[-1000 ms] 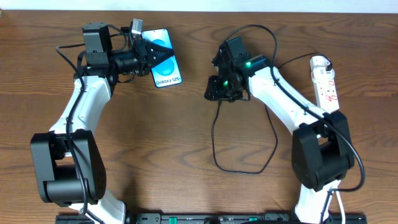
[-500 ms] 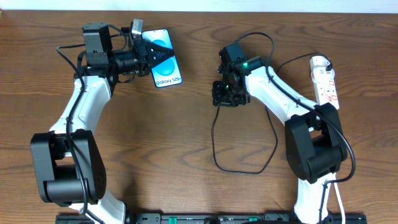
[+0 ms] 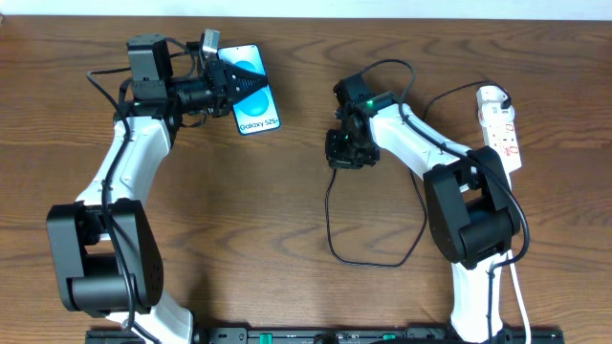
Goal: Plug charger to phone and switch on socket
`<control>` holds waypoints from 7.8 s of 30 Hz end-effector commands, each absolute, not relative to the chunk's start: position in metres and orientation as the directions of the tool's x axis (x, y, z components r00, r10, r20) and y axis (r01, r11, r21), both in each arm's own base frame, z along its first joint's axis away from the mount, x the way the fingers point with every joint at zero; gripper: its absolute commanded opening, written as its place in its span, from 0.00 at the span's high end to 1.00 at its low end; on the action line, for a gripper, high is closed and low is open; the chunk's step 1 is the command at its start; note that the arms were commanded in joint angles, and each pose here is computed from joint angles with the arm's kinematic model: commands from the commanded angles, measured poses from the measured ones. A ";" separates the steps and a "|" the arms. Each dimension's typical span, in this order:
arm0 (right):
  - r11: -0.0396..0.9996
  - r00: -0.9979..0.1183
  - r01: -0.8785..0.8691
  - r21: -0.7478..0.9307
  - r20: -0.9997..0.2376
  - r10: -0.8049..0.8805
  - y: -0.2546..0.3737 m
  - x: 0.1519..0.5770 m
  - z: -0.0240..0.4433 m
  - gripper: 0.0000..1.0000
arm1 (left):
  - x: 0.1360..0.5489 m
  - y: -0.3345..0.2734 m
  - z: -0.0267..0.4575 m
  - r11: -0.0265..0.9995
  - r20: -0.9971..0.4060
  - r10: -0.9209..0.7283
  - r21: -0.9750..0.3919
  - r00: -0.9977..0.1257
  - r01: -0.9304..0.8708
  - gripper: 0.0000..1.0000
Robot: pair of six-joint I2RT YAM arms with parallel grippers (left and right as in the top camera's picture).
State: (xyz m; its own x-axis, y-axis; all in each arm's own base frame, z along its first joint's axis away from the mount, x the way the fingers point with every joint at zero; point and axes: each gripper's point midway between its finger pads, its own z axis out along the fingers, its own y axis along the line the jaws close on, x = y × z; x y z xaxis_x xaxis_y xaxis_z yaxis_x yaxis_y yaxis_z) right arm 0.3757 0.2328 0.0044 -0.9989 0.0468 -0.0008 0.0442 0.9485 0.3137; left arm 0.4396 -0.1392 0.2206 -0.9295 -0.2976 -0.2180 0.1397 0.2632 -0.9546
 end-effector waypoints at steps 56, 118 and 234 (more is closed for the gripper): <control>0.518 -0.855 -0.518 0.681 -0.399 -0.330 0.311 0.355 0.159 0.99 | 0.431 -0.146 0.272 0.113 -0.289 -0.212 -0.956 -0.933 0.270 0.92; 0.158 -0.679 -0.731 0.664 -0.686 -0.262 0.376 0.324 0.277 0.99 | 0.455 -0.104 0.323 0.070 -0.297 -0.383 -0.953 -0.875 0.293 0.93; 0.285 -0.766 -0.642 0.712 -0.612 -0.197 0.367 0.347 0.267 0.99 | 0.465 -0.112 0.326 0.140 -0.439 -0.421 -0.896 -0.794 0.422 0.92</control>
State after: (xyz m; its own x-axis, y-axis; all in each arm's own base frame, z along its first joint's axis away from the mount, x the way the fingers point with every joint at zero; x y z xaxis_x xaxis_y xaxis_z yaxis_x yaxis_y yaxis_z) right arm 0.3451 0.3684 0.2597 -0.7787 -0.2047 -0.5931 -0.6270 0.2874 0.7241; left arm 0.4657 -0.1139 0.3165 -0.8175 -0.4213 -0.3926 0.3762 0.1256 -0.9180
